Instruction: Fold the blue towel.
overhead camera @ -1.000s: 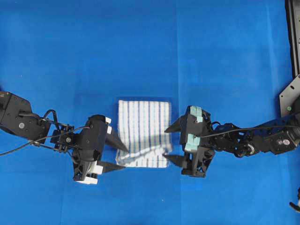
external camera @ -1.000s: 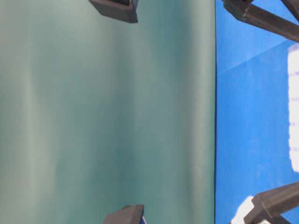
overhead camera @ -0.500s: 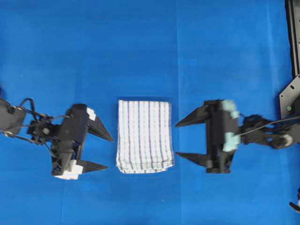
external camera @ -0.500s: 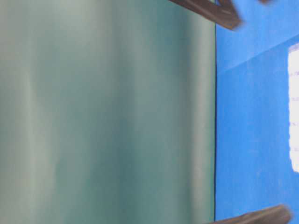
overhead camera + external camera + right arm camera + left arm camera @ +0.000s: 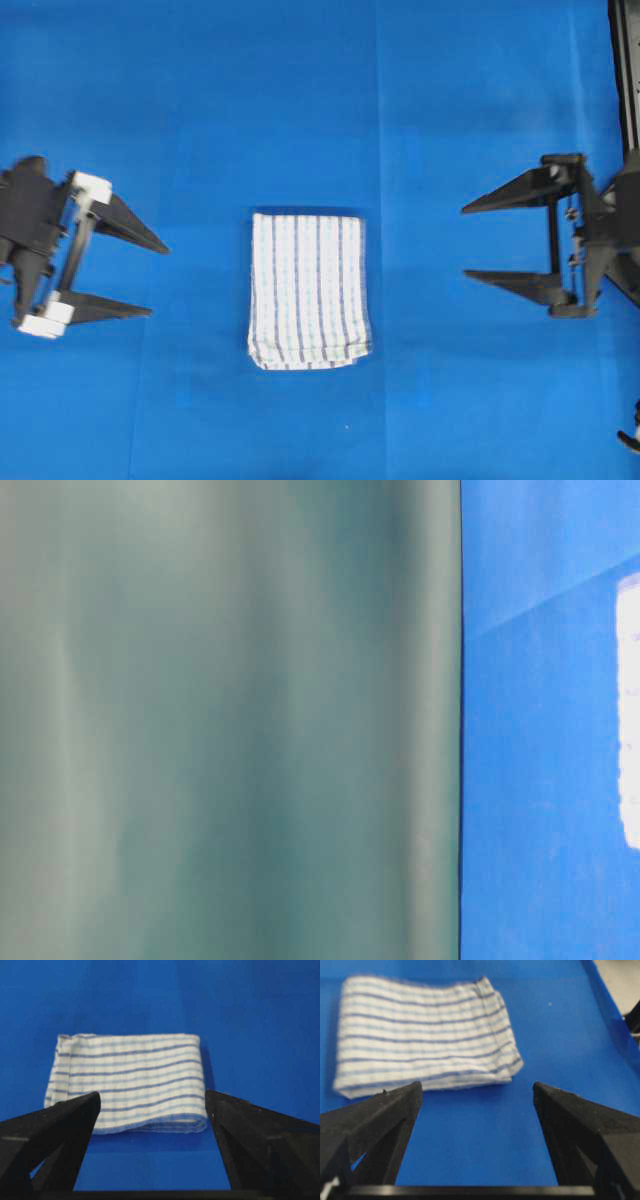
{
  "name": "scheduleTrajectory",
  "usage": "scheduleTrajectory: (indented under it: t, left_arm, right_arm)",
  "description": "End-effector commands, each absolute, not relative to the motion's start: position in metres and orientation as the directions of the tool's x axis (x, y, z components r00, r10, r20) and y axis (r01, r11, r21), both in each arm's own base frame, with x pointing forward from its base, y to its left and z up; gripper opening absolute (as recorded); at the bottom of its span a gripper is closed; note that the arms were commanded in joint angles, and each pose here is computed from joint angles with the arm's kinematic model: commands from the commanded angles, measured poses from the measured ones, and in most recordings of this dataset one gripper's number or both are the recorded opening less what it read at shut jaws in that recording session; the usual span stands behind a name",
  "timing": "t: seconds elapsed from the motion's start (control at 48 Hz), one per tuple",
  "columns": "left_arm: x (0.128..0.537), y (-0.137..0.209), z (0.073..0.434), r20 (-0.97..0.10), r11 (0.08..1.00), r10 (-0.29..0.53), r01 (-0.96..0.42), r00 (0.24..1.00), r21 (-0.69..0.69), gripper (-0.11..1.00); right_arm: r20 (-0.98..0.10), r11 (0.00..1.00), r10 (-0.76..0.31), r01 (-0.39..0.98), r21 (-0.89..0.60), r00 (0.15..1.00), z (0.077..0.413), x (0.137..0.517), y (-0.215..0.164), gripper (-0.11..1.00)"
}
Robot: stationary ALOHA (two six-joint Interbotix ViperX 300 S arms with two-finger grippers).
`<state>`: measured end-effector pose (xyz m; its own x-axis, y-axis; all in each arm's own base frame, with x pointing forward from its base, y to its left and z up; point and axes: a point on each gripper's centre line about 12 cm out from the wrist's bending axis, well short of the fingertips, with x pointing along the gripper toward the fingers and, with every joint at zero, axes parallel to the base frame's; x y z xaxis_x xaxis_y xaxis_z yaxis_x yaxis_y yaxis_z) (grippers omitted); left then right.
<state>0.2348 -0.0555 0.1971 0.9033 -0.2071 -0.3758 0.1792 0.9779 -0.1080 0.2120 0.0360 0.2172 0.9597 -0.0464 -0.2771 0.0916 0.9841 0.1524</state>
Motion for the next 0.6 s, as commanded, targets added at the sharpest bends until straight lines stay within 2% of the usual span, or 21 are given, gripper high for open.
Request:
scheduleTrajectory:
  t: [0.0,0.354,0.583]
  left_arm:
    - [0.227,-0.049,0.204,-0.331,0.981,-0.193,0.175,0.924,-0.082,0.85]
    - [0.183,-0.022,0.189,-0.276,0.994,-0.108,0.099,0.955,-0.044,0.85]
    - [0.162,-0.017,0.179,-0.231,0.995,-0.1,0.094,0.968,-0.039,0.85]
  right_arm:
    - [-0.256,0.986,-0.048,0.087,0.144,0.966,0.218,0.205,0.033,0.89]
    - [-0.316,0.982,-0.11,0.152,0.11,0.942,0.184,0.184,0.018,0.88]
    - [-0.34,0.975,-0.144,0.191,0.11,0.929,0.173,0.178,0.012,0.88]
